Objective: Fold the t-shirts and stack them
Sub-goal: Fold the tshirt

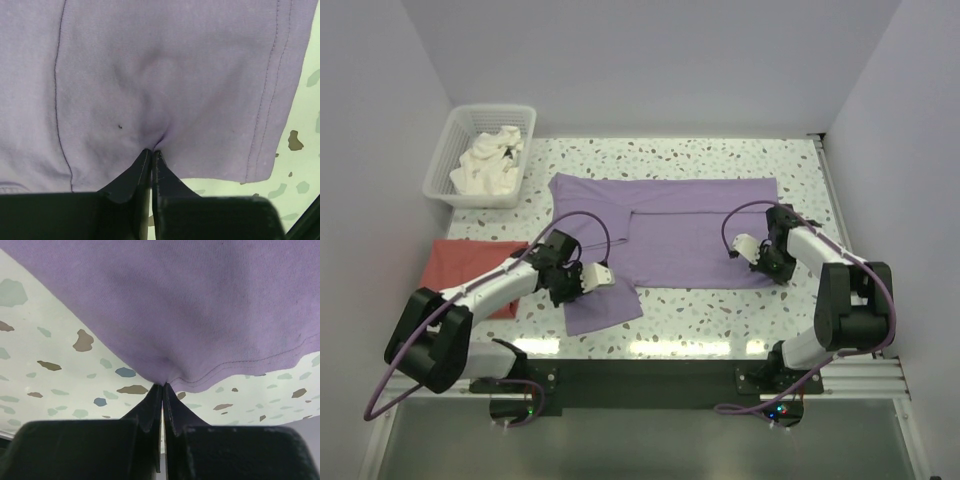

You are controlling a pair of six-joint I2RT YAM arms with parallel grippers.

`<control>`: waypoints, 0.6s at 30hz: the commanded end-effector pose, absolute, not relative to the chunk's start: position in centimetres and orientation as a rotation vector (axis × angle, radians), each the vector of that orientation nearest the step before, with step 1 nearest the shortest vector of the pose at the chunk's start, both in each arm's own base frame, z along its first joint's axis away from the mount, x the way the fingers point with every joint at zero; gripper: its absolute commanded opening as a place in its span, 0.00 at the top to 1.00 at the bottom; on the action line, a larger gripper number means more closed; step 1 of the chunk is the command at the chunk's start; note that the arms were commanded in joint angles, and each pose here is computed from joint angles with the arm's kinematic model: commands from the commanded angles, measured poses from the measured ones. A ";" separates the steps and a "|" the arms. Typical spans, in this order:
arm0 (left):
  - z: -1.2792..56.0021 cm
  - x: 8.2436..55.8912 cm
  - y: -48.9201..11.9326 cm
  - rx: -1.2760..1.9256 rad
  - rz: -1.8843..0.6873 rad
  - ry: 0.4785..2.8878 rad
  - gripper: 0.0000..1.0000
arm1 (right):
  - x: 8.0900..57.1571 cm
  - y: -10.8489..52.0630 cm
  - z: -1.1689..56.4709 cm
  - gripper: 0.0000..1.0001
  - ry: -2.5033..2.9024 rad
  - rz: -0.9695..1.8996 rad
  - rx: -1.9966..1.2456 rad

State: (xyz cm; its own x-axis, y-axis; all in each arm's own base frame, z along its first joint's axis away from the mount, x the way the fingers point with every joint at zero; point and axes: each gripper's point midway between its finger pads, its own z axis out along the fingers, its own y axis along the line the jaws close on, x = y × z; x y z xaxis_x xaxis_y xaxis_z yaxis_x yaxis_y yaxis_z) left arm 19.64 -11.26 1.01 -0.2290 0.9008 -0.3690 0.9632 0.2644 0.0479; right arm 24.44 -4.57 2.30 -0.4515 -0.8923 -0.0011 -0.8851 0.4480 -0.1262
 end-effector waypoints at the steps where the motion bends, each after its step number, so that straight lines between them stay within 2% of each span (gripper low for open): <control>1: 0.1 16.8 -10.0 1.802 -0.322 2.310 0.96 | 25.0 -4.3 4.0 1.00 2.580 -0.159 -1.601; 2: 0.9 16.3 -9.9 1.801 -0.344 2.317 1.00 | 24.7 -4.3 4.2 1.00 2.577 -0.158 -1.608; 8: 5.4 15.5 -11.5 1.771 -0.477 2.282 1.00 | 23.0 -4.6 5.3 1.00 2.555 -0.158 -1.688; 11: 6.8 15.7 -11.6 1.765 -0.466 2.256 1.00 | 22.2 -4.6 5.9 1.00 2.537 -0.143 -1.739; 15: 8.9 18.2 -11.7 1.715 -0.403 2.222 1.00 | 22.5 -5.3 6.6 1.00 2.543 -0.134 -1.739; 18: 10.4 20.9 -11.5 1.682 -0.366 2.213 1.00 | 24.5 -5.3 7.7 1.00 2.543 -0.122 -1.697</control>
State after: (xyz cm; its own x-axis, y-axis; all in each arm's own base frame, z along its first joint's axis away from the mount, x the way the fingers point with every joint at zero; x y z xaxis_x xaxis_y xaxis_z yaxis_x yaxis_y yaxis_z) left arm 18.59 -11.44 8.04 -0.2547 0.8862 -0.3871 0.9643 0.2630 -0.0325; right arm 22.49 -5.22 5.72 -0.3933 -0.9194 0.0047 -0.9155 0.3912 -0.0938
